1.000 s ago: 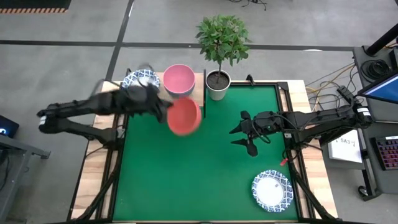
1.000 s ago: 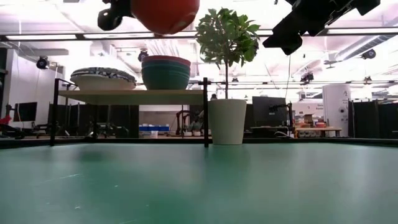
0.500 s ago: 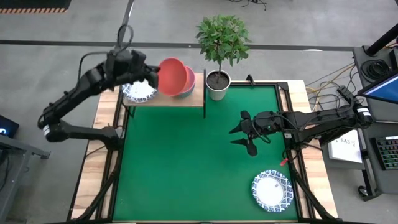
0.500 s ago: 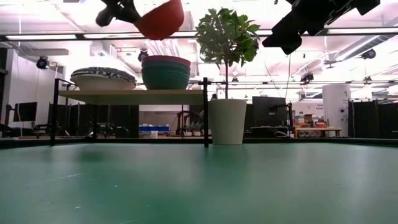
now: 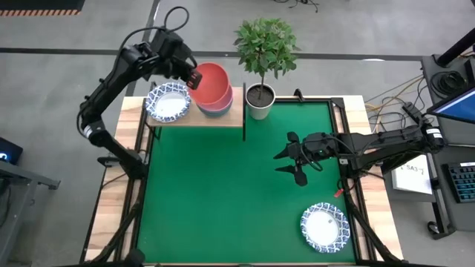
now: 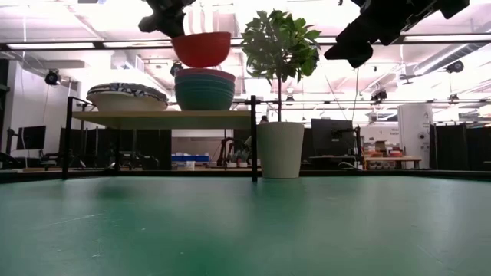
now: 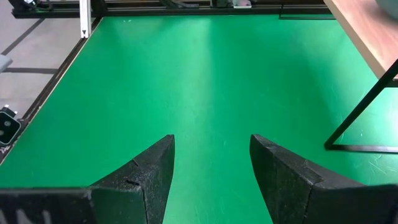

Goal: Place and stack bowls onto a shelf
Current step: Stack the orange bowl on top of the pink bowl on the shelf

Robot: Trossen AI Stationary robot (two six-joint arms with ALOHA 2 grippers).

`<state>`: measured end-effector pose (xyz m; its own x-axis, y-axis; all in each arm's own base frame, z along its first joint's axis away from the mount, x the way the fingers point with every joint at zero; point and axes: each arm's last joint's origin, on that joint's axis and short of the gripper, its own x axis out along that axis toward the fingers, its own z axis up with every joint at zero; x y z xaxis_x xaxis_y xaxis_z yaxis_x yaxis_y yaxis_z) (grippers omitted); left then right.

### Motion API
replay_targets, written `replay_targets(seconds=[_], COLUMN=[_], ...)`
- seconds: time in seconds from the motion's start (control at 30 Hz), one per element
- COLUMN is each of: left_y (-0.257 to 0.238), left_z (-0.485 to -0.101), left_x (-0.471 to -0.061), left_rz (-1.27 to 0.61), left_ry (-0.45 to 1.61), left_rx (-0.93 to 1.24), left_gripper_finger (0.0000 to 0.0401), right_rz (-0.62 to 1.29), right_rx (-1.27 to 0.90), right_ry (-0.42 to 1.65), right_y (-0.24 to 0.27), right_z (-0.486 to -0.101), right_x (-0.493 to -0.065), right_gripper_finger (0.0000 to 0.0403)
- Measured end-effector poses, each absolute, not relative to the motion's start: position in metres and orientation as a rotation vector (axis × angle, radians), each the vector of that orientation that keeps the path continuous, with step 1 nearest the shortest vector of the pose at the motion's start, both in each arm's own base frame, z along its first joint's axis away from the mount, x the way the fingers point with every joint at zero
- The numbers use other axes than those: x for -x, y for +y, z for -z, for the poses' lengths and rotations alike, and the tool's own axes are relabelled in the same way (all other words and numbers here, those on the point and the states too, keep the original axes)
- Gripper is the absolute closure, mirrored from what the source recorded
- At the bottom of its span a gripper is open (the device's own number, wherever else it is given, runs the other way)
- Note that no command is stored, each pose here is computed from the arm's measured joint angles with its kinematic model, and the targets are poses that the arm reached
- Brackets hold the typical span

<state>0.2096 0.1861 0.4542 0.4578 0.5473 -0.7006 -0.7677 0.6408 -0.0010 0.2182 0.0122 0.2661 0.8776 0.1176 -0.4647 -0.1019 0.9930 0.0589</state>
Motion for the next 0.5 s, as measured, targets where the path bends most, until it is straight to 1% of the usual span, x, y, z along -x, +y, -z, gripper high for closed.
replay_targets(seconds=[0.13,0.33,0.5], left_y=[0.19,0.194,0.201], left_z=[-0.449,-0.439,-0.432], left_x=[-0.213,-0.219,-0.227], left_rz=[-0.829,-0.833,-0.837], left_ry=[0.792,0.822,0.832], left_rx=[0.357,0.377,0.383], left_gripper_finger=[0.0401,0.0399,0.0377], right_rz=[-0.115,-0.115,-0.115], right_rx=[-0.031,-0.029,-0.029], right_ry=[0.491,0.491,0.491], right_y=[0.012,0.012,0.012], right_z=[-0.266,-0.266,-0.266], right_x=[-0.218,-0.218,-0.218], right_gripper_finger=[0.0205,0.0205,0.0205])
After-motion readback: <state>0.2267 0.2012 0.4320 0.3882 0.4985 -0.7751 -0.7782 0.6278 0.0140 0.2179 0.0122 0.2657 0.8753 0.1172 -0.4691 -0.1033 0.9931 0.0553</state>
